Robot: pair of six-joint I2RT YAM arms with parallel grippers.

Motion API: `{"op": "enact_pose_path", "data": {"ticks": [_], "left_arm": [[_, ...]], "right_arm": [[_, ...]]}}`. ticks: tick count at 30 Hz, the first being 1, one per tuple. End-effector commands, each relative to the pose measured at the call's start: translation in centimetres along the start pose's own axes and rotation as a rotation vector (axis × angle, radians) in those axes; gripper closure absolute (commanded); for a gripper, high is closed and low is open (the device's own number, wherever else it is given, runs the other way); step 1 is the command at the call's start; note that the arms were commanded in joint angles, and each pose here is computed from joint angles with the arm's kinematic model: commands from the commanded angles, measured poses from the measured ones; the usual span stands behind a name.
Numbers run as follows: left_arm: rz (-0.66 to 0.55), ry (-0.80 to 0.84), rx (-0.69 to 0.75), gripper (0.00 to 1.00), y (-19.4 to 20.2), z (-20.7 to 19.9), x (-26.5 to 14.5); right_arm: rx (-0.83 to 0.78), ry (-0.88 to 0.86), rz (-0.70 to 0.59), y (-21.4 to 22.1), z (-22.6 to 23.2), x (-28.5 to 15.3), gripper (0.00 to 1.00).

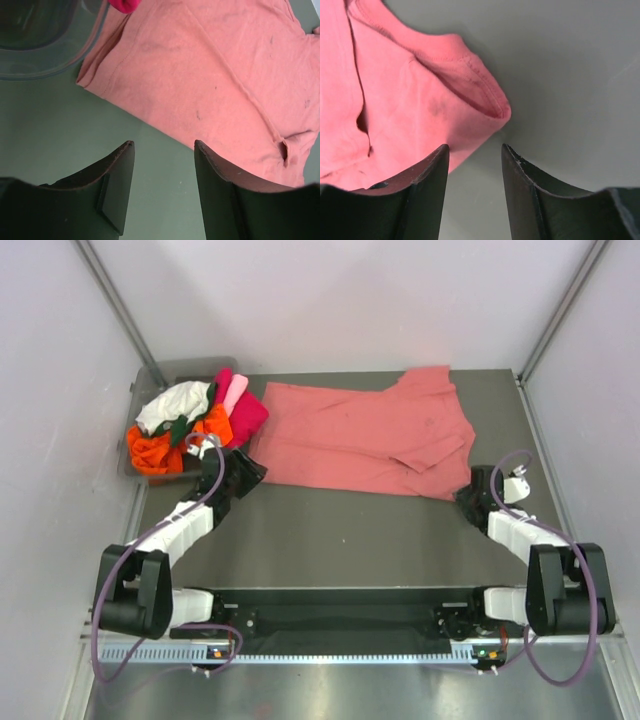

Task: Fold and stack the t-shirts
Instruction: Fold the tshirt

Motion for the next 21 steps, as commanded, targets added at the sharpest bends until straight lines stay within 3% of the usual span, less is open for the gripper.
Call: {"op": "enact_pose_path", "data": {"ticks": [1, 3, 4, 5, 6, 7, 14, 21], "left_arm": [[-0.092, 0.021, -0.008, 0.44, -1.3, -0.6, -0.4], [-0.101, 0.014, -0.010, 0.45, -1.3, -0.4, -0.5], [-0.102, 0.011, -0.010, 0.45, -1.2, -0.3, -0.4], [-0.101, 0.010, -0.009, 0.46, -1.2, -0.3, -0.4], [-0.108, -0.003, -0.008, 0.47, -1.3, -0.2, -0.4], [-0.109, -0.013, -0.007, 0.47, -1.3, -0.1, -0.4], [-0.105, -0.058, 0.013, 0.52, 0.2, 0.0, 0.4], [-0.056, -0.098, 0.015, 0.54, 2.4, -0.1, 1.8]], "right_arm": [[0.074, -0.009, -0.090, -1.6, 1.3, 0.8, 0.54], [0.079, -0.016, -0.094, -1.8, 1.9, 1.4, 0.57], [0.076, -0.009, -0.089, -1.8, 2.0, 1.5, 0.63], [0.074, 0.015, -0.081, -2.0, 2.0, 1.6, 0.76], [0.069, 0.038, -0.078, -2.1, 1.8, 1.7, 0.96], [0.069, 0.049, -0.083, -2.3, 1.8, 1.6, 1.00], [0.062, 0.077, -0.193, -6.1, 0.1, -0.1, 1.00], [0.042, 0.033, -0.173, -6.0, 0.3, -0.1, 1.00]]}}
Point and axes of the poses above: each gripper's point midway between its finger pads, its own x axis out along the fingers, its own z axis along the line the jaws close on, y = z × x, the point moved 6 cm from there along -x, back along the fingers, and after that the axes turned 3 degrees about x, right-handed, at the moved point
